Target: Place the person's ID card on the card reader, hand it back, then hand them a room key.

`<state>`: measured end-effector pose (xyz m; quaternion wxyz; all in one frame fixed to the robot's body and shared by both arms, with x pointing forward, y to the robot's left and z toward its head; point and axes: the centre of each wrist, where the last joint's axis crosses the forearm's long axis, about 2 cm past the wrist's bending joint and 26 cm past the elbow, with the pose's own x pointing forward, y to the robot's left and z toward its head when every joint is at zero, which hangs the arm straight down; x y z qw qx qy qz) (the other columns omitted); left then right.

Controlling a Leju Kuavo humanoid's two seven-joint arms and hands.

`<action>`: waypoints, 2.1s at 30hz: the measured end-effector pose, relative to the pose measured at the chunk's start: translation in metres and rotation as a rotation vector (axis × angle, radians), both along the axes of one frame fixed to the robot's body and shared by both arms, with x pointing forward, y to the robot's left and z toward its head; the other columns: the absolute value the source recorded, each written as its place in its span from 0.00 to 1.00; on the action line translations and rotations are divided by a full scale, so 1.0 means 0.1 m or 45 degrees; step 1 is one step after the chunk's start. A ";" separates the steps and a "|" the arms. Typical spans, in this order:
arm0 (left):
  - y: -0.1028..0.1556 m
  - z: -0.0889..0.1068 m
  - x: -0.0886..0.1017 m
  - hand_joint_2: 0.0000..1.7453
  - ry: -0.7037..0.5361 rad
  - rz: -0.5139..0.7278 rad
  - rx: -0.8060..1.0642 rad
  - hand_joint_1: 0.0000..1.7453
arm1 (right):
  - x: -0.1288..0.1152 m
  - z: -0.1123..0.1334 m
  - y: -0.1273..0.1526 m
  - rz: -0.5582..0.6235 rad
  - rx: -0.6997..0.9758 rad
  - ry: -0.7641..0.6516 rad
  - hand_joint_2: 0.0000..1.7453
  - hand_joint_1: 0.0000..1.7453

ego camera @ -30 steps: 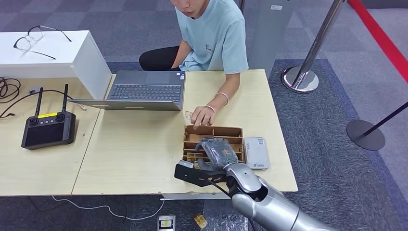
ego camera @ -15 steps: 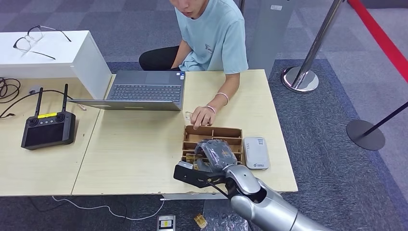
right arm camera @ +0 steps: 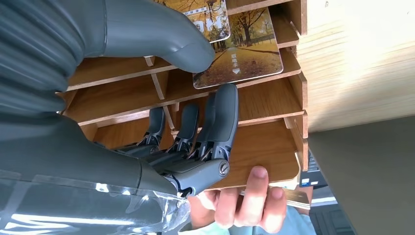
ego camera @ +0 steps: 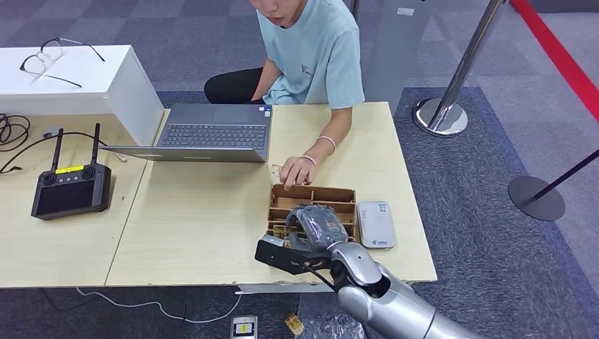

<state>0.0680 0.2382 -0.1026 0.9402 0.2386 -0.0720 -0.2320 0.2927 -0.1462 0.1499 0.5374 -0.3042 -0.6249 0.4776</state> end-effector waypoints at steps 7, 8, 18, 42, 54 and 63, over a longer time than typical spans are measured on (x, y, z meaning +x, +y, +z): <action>0.00 0.00 0.00 1.00 0.000 -0.001 0.000 0.00 | 0.01 0.00 -0.01 -0.005 0.000 0.001 1.00 0.50; 0.00 0.00 0.00 1.00 0.000 -0.001 0.000 0.00 | 0.01 0.00 -0.01 -0.006 0.000 0.001 1.00 0.51; 0.00 0.00 0.00 1.00 0.000 -0.004 0.000 0.00 | 0.02 0.01 -0.01 -0.012 0.001 0.002 1.00 0.53; 0.00 0.00 0.00 1.00 0.003 -0.005 0.003 0.00 | 0.03 -0.03 0.01 -0.002 0.022 0.025 1.00 0.91; 0.00 0.00 0.01 1.00 0.010 0.003 0.005 0.00 | 0.01 -0.06 0.06 -0.006 0.046 0.027 1.00 1.00; 0.00 0.00 0.01 1.00 0.008 0.004 0.007 0.00 | -0.02 -0.11 0.07 -0.022 0.095 -0.014 1.00 1.00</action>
